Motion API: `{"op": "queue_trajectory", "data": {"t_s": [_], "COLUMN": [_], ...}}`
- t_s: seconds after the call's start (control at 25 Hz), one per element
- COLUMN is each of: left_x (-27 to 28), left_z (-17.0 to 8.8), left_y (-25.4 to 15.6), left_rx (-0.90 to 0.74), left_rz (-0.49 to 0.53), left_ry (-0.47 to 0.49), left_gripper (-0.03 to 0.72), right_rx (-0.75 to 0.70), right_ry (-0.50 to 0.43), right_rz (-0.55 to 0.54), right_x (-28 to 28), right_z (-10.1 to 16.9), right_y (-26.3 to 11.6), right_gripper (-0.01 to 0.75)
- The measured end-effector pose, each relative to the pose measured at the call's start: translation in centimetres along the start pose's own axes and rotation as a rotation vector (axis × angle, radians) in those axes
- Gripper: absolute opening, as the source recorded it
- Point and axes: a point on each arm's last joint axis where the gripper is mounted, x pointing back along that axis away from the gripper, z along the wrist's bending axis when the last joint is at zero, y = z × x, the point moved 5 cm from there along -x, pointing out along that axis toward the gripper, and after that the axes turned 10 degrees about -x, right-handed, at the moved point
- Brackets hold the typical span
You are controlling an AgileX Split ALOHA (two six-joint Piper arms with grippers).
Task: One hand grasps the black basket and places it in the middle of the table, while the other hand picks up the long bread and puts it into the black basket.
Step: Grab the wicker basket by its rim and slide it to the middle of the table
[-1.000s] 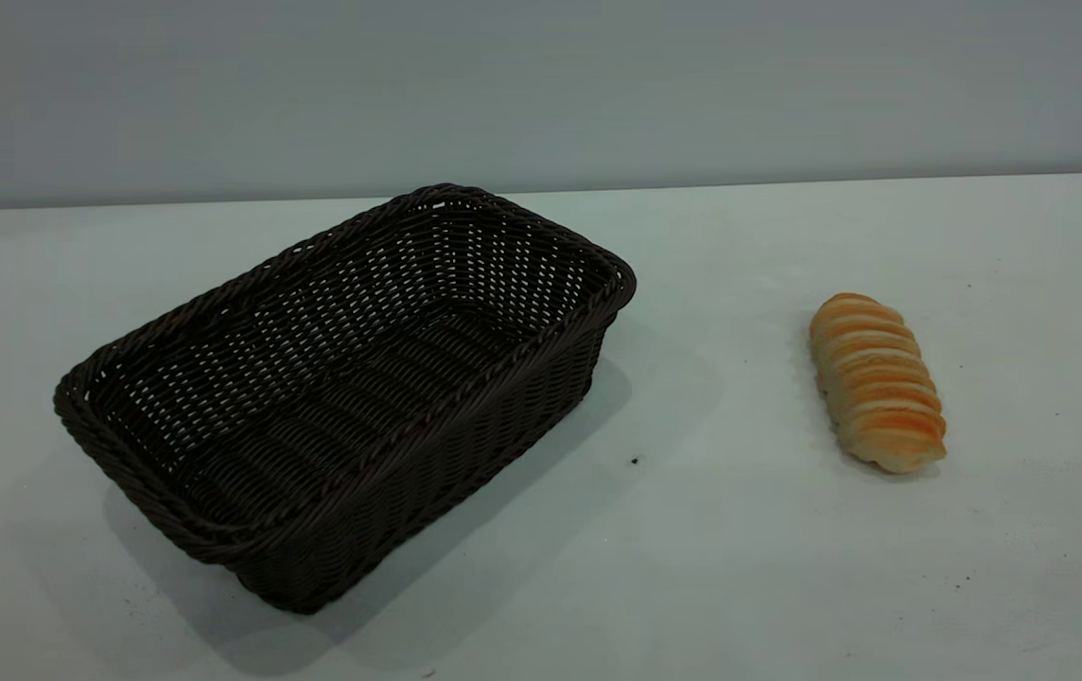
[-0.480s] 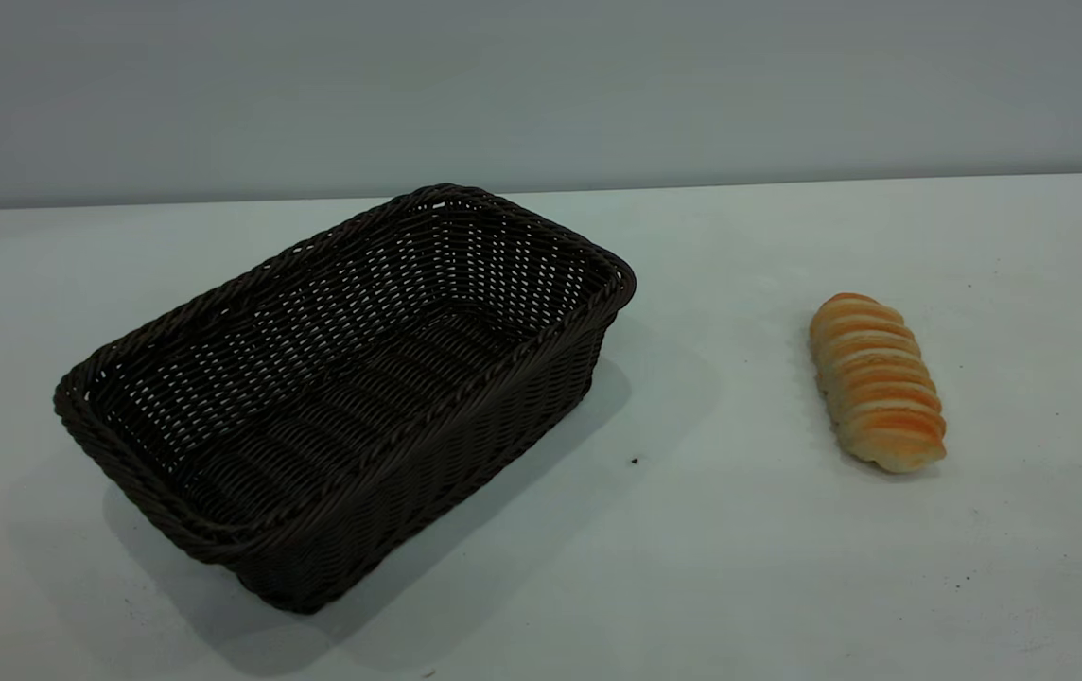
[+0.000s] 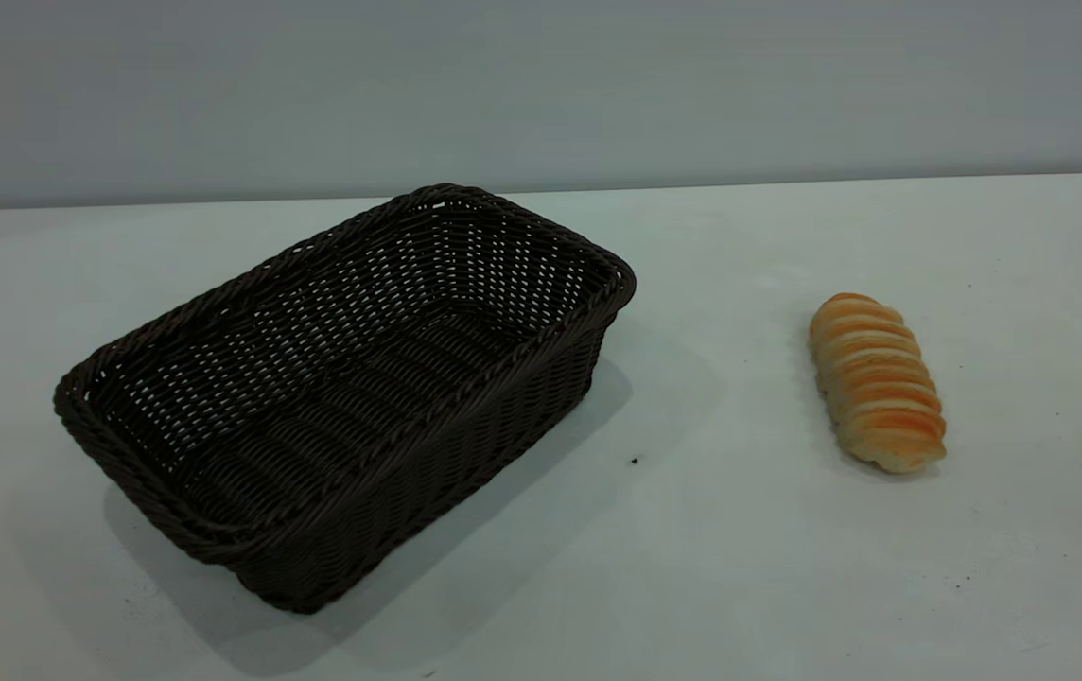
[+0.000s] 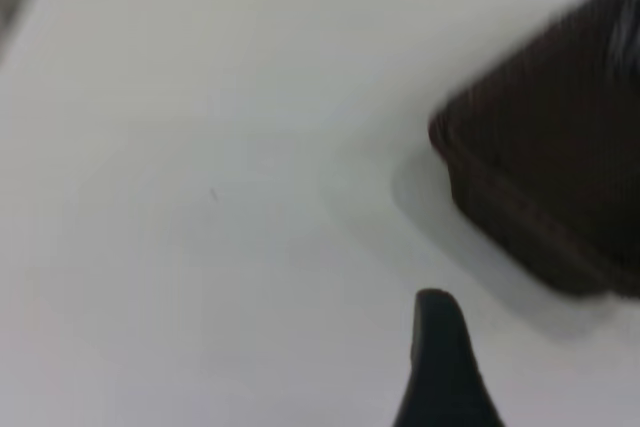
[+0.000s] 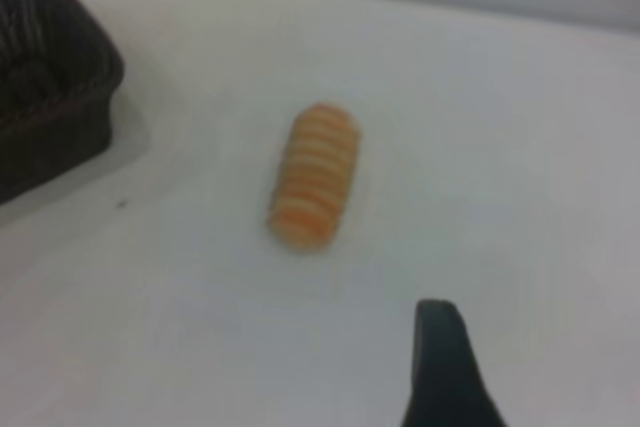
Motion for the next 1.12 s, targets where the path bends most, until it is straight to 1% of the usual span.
{"op": "queue_trajectory", "data": {"t_s": [0.2, 0.36, 0.48, 0.6, 0.72, 0.84, 0.96, 1.04, 1.12], "left_x": [-5.0, -9.3, -12.1, -14.3, -16.0, -17.5, -19.0, -20.2, -21.3], "left_z": [-0.2, -0.1, -0.4, -1.0, -1.7, -3.3, -5.3, -6.1, -6.1], "left_y": [2.7, 5.6, 7.5, 8.2, 8.2, 7.7, 6.7, 5.9, 5.3], "left_rx": [0.018, 0.033, 0.073, 0.107, 0.155, 0.139, 0.11, 0.129, 0.169], "left_rz": [0.256, 0.392, 0.449, 0.47, 0.478, 0.519, 0.574, 0.611, 0.636], "left_ry": [-0.048, -0.068, -0.101, -0.14, -0.187, -0.239, -0.271, -0.257, -0.209], "left_gripper": [0.544, 0.544, 0.544, 0.544, 0.544, 0.544, 0.544, 0.539, 0.526], "right_rx": [-0.068, -0.096, -0.1, -0.081, -0.12, -0.138, -0.14, -0.14, -0.14], "right_ry": [0.038, 0.029, 0.025, 0.019, 0.012, 0.008, 0.005, 0.003, 0.003], "right_rz": [0.16, 0.235, 0.242, 0.225, 0.201, 0.195, 0.191, 0.183, 0.179], "right_x": [-3.7, -5.6, -6.0, -6.1, -6.1, -6.1, -6.2, -6.2, -6.2], "right_z": [0.2, -0.1, -0.2, -0.3, -0.4, -0.4, -0.4, -0.5, -0.5], "right_y": [-0.1, -0.4, -0.4, -0.2, 0.2, 0.2, 0.3, 0.4, 0.5], "right_gripper": [0.45, 0.45, 0.45, 0.45, 0.45, 0.45, 0.45, 0.45, 0.45]}}
